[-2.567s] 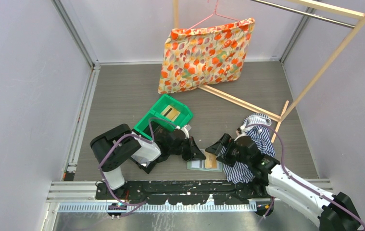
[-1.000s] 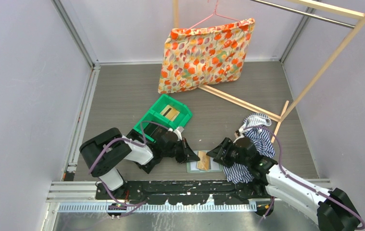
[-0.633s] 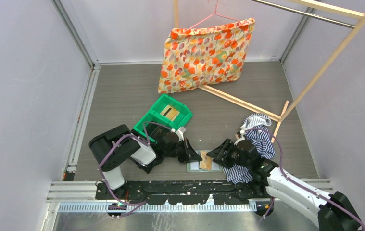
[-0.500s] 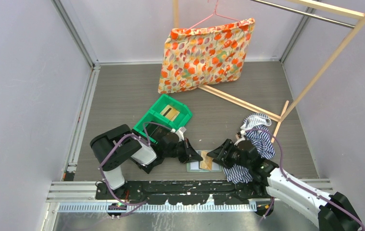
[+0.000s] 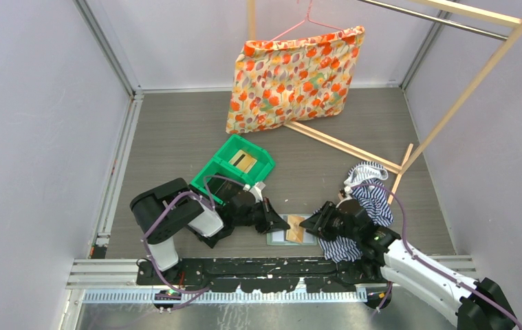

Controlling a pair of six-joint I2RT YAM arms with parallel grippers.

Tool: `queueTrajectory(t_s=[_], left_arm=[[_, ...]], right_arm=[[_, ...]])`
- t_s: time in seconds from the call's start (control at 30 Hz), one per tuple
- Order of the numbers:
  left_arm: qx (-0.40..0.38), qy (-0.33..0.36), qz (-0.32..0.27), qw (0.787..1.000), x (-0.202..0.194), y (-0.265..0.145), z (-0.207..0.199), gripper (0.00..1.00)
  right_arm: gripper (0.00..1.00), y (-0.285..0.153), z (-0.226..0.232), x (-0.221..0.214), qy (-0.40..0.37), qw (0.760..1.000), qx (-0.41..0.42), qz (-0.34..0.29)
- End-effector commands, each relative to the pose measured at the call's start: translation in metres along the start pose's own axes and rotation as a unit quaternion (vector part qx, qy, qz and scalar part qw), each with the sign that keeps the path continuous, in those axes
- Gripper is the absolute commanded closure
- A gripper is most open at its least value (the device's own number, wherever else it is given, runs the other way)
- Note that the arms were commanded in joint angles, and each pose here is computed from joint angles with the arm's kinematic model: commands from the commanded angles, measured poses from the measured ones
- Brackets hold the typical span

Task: Take the credit cards out of the card holder
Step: Remove the credit card from the card holder.

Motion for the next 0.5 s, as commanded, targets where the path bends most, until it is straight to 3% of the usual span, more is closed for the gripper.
queueTrajectory(t_s=[0.0,0.47], left_arm=[[0.018,-0.015,-0.039,0.999,0.006,-0.004,0.016,0.99],[-0.022,-0.029,-0.047,0.998,0.005,-0.007,0.026,0.99]], right_arm=[[0.57,-0.004,0.002,0.006,-0.016,1.000,-0.018,-0.016],[0.49,0.006,-0.007,-0.005,0.023,1.000,-0.002,0.007]])
Point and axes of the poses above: each gripper's point midway between its finger pads, its own y axis out along the fingers, its own z axis along the line the jaws close on, x = y × z, the point moved 6 cm from there along -y, back along the fingers, and after that the axes turned 10 degrees about -y, right-handed, at the moved point
